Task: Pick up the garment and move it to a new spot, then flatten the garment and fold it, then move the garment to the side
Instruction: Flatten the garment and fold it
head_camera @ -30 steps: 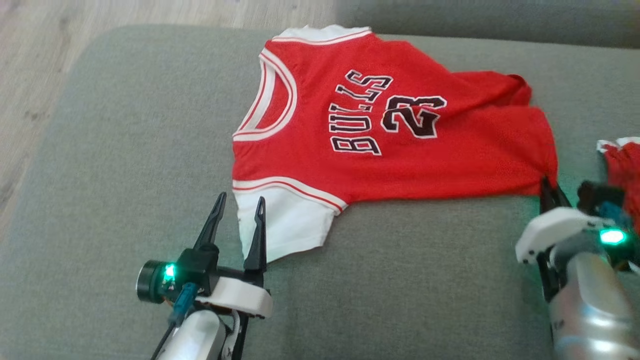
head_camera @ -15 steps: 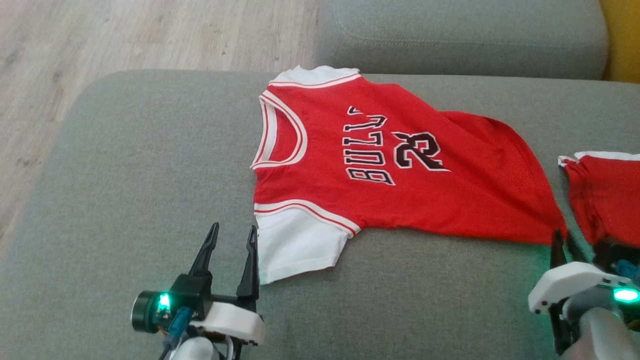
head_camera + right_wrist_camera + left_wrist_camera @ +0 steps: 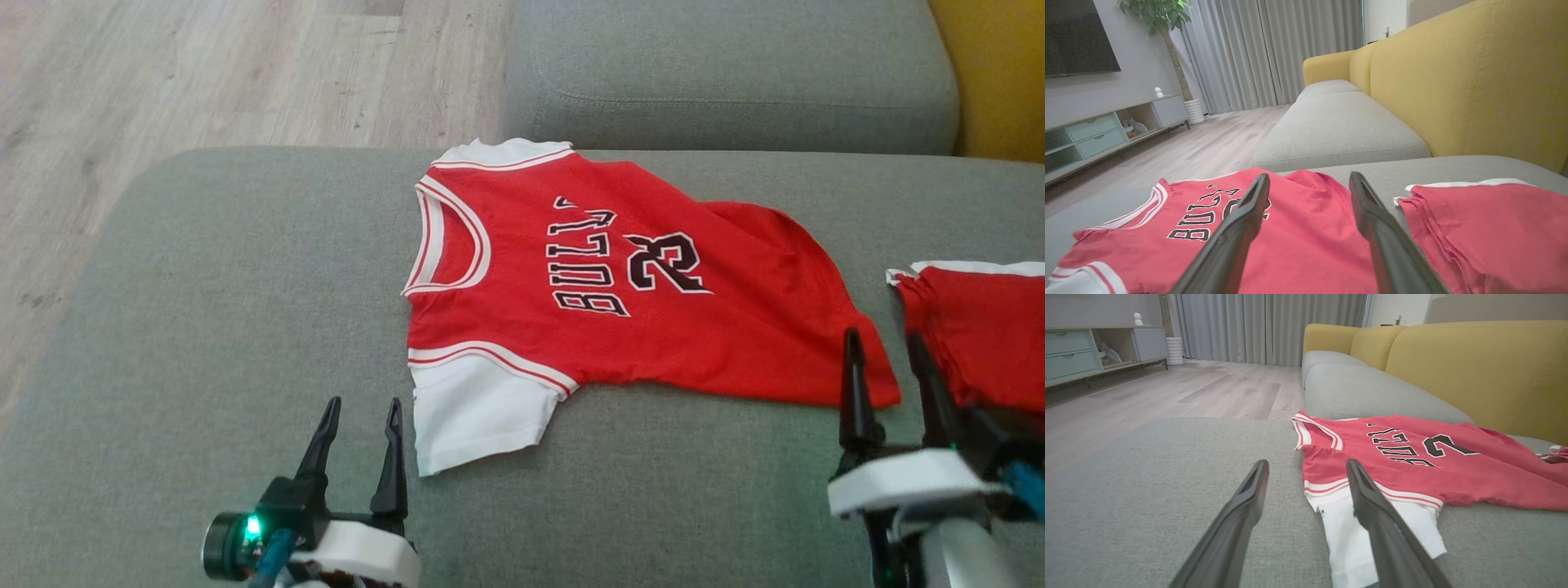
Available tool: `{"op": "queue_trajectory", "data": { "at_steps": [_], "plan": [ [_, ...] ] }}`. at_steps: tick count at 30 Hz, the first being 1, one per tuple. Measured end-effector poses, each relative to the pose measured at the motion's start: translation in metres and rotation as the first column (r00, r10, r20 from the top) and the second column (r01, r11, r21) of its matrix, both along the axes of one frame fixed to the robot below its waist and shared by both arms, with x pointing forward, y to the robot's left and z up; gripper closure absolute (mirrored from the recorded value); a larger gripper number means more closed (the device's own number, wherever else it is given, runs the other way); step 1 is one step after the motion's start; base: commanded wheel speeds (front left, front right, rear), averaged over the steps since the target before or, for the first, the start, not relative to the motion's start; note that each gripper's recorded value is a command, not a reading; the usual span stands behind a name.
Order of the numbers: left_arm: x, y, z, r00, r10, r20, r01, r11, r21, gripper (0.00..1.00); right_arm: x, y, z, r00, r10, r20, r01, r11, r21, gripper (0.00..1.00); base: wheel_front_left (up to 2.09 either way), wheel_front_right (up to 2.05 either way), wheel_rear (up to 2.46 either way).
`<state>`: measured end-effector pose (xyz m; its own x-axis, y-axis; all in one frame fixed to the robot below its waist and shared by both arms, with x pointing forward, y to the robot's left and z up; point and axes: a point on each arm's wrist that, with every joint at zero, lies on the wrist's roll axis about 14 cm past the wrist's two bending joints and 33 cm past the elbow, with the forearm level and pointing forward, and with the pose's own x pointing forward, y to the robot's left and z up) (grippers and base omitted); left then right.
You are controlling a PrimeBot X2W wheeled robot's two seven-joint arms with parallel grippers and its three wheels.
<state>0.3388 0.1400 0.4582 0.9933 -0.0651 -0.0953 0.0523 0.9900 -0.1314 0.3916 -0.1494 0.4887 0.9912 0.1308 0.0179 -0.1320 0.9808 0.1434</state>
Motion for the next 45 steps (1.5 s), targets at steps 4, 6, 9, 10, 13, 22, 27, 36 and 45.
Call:
{"op": "queue_trajectory", "data": {
  "at_steps": [4,6,9,10,13,22,27,36,45],
  "plan": [
    [-0.001,-0.002,-0.003,1.000,-0.006,-0.010,0.006,1.000,-0.003,0.00,-0.013,0.001,-0.001,1.000,0.006,0.003,-0.006,1.000,0.006,0.00,0.00,0.00,0.00],
    [-0.001,-0.004,-0.006,1.000,-0.010,-0.020,0.010,1.000,-0.013,0.00,-0.018,-0.001,-0.005,1.000,0.003,-0.006,-0.003,1.000,0.004,0.00,0.00,0.00,0.00],
    [0.000,-0.007,-0.011,0.999,-0.018,-0.039,0.017,0.999,-0.029,0.00,-0.020,-0.003,-0.005,1.000,-0.002,-0.008,0.002,1.000,0.004,0.00,0.00,0.00,0.00],
    [0.000,-0.008,-0.013,0.999,-0.022,-0.049,0.020,0.999,-0.028,0.00,-0.019,-0.004,-0.005,1.000,-0.005,-0.007,0.005,1.000,0.004,0.00,0.00,0.00,0.00],
    [-0.001,-0.011,-0.027,0.994,-0.037,-0.105,0.034,0.999,-0.030,0.00,-0.018,-0.008,-0.007,1.000,-0.017,-0.013,0.018,1.000,0.005,0.00,0.00,0.00,0.00],
    [0.004,-0.022,-0.072,0.947,-0.085,-0.311,0.087,0.996,-0.009,0.00,-0.009,-0.011,-0.014,0.999,-0.029,-0.031,0.029,1.000,0.007,0.00,0.00,0.00,0.00],
    [-0.004,-0.031,-0.098,0.894,-0.119,-0.431,0.124,0.992,-0.018,0.00,-0.008,-0.017,-0.020,0.998,-0.046,-0.048,0.046,0.999,0.005,0.00,0.00,0.00,0.00],
    [-0.003,-0.050,-0.095,0.874,-0.221,-0.432,0.217,0.974,-0.059,1.00,-0.006,-0.021,-0.024,0.997,-0.059,-0.059,0.059,0.998,0.003,0.00,0.00,0.00,0.00],
    [0.015,-0.034,-0.055,0.959,-0.142,-0.245,0.127,0.989,-0.076,1.00,-0.008,-0.023,-0.037,0.993,-0.062,-0.103,0.060,0.998,-0.018,0.00,0.00,0.00,0.00]
  ]
}}
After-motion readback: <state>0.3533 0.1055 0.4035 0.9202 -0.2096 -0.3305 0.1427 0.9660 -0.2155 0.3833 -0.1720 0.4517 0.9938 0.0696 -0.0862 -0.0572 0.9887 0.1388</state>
